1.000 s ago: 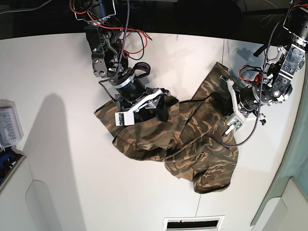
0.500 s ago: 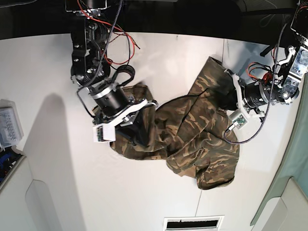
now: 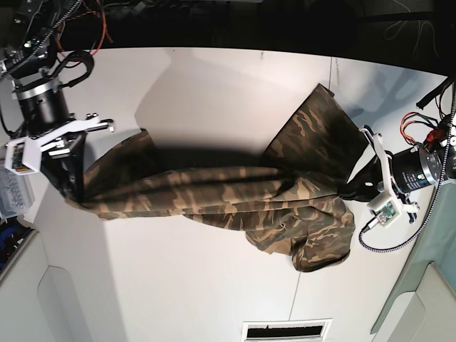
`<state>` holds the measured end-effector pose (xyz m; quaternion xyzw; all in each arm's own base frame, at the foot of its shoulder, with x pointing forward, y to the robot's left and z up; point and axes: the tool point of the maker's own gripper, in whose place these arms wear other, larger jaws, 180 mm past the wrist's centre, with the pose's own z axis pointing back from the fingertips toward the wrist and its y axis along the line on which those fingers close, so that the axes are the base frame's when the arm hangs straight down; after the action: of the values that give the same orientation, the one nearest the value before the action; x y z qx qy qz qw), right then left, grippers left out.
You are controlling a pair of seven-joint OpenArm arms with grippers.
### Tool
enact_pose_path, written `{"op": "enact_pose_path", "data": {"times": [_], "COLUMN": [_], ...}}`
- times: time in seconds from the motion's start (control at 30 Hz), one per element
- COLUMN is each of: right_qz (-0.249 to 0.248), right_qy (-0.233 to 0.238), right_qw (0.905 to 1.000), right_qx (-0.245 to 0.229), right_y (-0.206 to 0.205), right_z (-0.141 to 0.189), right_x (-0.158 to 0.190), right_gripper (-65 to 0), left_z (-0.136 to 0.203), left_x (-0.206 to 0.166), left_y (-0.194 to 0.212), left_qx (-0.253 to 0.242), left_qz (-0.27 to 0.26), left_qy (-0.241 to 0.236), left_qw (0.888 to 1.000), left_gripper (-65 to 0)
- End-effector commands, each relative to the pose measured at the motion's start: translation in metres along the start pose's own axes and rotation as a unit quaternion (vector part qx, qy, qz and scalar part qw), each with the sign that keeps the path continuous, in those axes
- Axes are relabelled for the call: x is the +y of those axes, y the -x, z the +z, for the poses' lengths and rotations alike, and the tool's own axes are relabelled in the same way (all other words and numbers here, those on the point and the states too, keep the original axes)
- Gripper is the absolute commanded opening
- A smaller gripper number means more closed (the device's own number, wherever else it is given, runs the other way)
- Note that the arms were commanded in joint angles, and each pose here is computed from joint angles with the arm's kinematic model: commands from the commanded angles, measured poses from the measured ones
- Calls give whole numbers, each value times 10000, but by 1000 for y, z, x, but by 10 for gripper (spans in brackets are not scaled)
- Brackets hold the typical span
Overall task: Layout the t-shirt on the table in an organized manner, then fold the t-shirt properly
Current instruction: 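Lift the shirt and pull the grippers apart to stretch it out, then release the shirt and move the right gripper to its middle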
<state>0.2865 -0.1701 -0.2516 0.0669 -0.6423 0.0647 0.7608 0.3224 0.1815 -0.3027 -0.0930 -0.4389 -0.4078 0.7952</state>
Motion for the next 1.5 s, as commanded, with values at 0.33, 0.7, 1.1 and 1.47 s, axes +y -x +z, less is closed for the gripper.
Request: {"op": "enact_pose_path", "data": {"times": [0.33, 0.7, 1.1, 1.47], "right_qz": [334, 437, -1211, -2587], "right_qy": [1100, 1179, 1576, 912], "right_qw": [9933, 9921, 9695, 9559], "right_qx": [-100, 29, 1436, 1052], "right_y": [-30, -31, 112, 112], "right_z": [52, 56, 80, 67], "right_x": [-104, -123, -158, -132], "right_gripper": [-650, -650, -650, -529], "left_z": [53, 67, 54, 41], "left_x": [44, 37, -108, -140], "left_y": [-82, -106, 9, -4], "left_qx": [-810, -969, 193, -421], "left_qz": [-246, -480, 1057, 1816], "left_qy": [-709, -730, 1386, 1481], "left_qw": [9939, 9914, 9845, 9713], "left_gripper": [-650, -650, -650, -468]}}
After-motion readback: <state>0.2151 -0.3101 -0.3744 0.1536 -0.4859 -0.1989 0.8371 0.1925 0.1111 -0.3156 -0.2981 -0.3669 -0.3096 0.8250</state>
